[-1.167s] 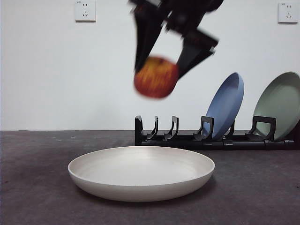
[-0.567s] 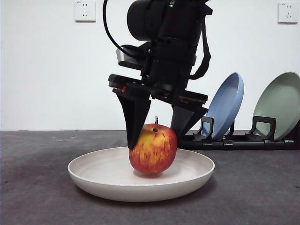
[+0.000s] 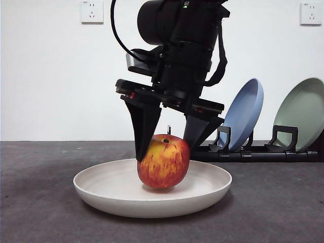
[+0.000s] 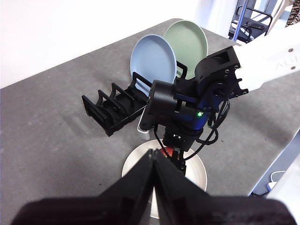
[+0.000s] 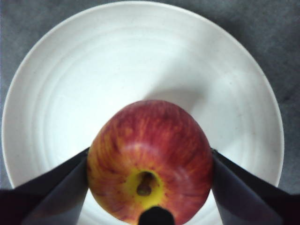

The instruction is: Take the yellow plate from the plate rack,put the plate on the table,take the apple from the table,put the apple in the plate

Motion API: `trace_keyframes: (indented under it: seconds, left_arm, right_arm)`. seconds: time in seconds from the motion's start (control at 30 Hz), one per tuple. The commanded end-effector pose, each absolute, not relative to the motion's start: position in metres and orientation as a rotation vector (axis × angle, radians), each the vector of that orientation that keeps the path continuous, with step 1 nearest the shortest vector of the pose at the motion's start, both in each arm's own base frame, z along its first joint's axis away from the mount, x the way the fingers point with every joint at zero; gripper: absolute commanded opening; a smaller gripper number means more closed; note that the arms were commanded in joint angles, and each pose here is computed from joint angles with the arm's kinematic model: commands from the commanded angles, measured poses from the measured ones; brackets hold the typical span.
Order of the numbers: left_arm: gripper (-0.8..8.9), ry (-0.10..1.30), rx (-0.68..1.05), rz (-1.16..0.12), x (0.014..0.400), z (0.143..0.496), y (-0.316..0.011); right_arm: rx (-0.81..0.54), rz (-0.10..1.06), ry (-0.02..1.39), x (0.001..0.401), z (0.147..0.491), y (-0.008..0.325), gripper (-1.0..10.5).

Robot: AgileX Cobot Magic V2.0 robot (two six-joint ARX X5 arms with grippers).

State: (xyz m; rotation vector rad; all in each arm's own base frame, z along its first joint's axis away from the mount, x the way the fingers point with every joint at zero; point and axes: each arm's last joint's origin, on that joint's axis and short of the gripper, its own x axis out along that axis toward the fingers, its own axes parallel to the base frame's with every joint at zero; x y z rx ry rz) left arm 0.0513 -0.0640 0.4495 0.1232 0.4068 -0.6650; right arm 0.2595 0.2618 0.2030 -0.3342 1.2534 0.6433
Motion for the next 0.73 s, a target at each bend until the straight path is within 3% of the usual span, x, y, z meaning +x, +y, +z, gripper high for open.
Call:
trace_keyframes:
  seconds: [0.03, 0.43, 0.5, 0.63, 0.73]
  left_arm:
    - [-0.08, 0.405, 0.118, -0.662, 0.0515, 0.4494, -0.0637]
    - [-0.08, 0.406, 0.118, -0.662, 0.0514, 0.4493, -0.0637]
    - [-0.08, 0.406, 0.118, -0.662, 0.0514, 0.4493, -0.0637]
    - [-0.08, 0.406, 0.118, -0.662, 0.0514, 0.4493, -0.0637]
    - [-0.08, 0.405, 0.118, -0.662, 0.0515, 0.4493, -0.0637]
  right_arm:
    - [-0.332, 0.639, 1.287, 0.2579, 0.1957, 0.2616, -0.2]
    - [-0.353, 0.625, 1.334, 0.2565, 0.1889, 0.2606, 0.1]
    - [-0.353, 0.625, 1.334, 0.2565, 0.1889, 0.2606, 1.1]
    - [-0.352, 0.624, 1.333, 0.2566, 0.1889, 0.2607, 4.9]
    - [-0.352, 0.625, 1.333, 0.2566, 0.189, 0.2607, 5.4]
